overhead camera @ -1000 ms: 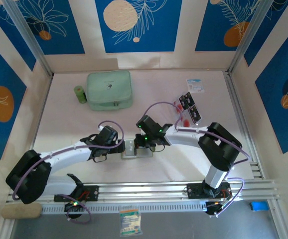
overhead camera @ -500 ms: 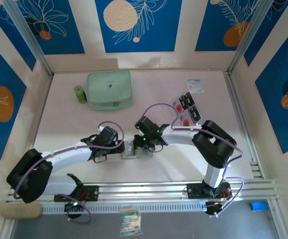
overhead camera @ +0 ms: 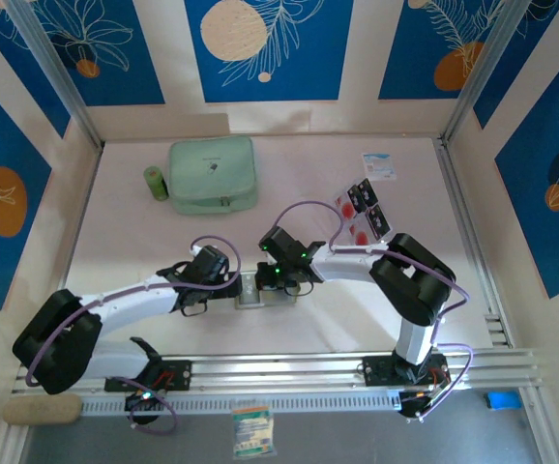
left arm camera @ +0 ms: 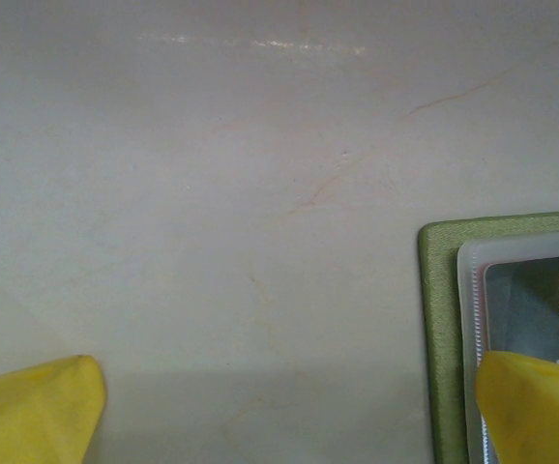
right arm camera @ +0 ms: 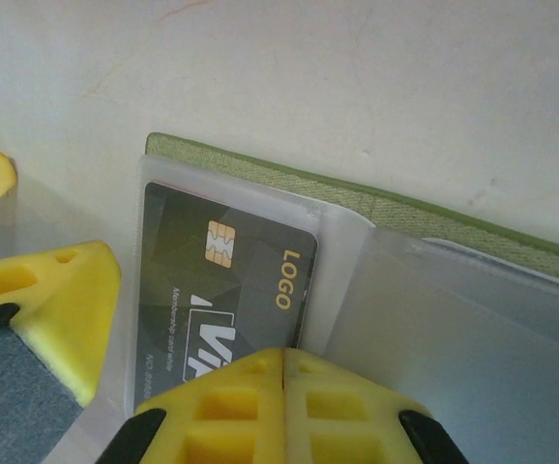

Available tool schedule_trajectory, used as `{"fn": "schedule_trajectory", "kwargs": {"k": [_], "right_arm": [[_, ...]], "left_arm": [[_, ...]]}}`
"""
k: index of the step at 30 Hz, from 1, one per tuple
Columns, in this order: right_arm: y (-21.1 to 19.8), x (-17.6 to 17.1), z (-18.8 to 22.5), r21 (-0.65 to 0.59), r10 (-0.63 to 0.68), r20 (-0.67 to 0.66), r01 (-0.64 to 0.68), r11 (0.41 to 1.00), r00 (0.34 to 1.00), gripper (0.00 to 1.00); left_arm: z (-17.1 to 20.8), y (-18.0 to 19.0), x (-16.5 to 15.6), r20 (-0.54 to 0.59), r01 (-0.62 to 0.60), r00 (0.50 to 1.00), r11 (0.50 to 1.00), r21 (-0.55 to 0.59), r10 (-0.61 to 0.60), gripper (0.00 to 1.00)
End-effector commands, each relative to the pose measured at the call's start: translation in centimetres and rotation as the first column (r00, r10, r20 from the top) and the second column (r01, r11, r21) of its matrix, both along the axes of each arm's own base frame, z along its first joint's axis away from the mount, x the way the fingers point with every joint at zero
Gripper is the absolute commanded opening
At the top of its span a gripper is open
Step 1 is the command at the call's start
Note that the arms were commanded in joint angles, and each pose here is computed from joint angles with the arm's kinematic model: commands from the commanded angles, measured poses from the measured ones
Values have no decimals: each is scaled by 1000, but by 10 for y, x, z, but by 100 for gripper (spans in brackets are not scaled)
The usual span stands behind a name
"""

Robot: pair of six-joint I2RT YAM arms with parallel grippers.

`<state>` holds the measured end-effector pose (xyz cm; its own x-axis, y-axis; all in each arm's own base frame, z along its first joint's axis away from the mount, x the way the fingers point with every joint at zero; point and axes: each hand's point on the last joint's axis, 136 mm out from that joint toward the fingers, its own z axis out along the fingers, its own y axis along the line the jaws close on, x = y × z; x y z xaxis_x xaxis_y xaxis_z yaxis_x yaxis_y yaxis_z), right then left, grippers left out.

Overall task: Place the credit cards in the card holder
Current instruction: Adjust the credit card in the card slot.

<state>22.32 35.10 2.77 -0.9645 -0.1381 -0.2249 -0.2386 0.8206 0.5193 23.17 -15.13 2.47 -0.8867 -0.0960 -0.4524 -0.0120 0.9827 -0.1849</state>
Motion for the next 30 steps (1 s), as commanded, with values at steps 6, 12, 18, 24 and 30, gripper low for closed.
{"fn": "schedule_trajectory", "kwargs": {"k": [6, 12, 18, 24, 30], "right_arm": [[1, -2, 15, 34, -4, -5, 4, 999, 1000, 0], [-7, -2, 26, 44, -20, 15, 19, 999, 1000, 0], [-10, -9, 22, 40, -21, 3, 21, 999, 1000, 0], [-9, -16, 12, 36, -19, -15, 20, 999, 1000, 0], [-3, -18, 8, 36, -9, -26, 10, 999, 1000, 0]], "left_arm": [[14, -2, 3, 28, 13, 1000, 1000, -7, -13, 100], [16, -3, 3, 30, 17, 999, 1000, -16, -16, 100], [13, -2, 1, 26, 15, 1000, 1000, -13, -14, 100], [12, -2, 1, 23, 15, 1000, 1000, -10, -15, 100], [12, -2, 1, 24, 13, 1000, 1000, -12, -13, 100]]}}
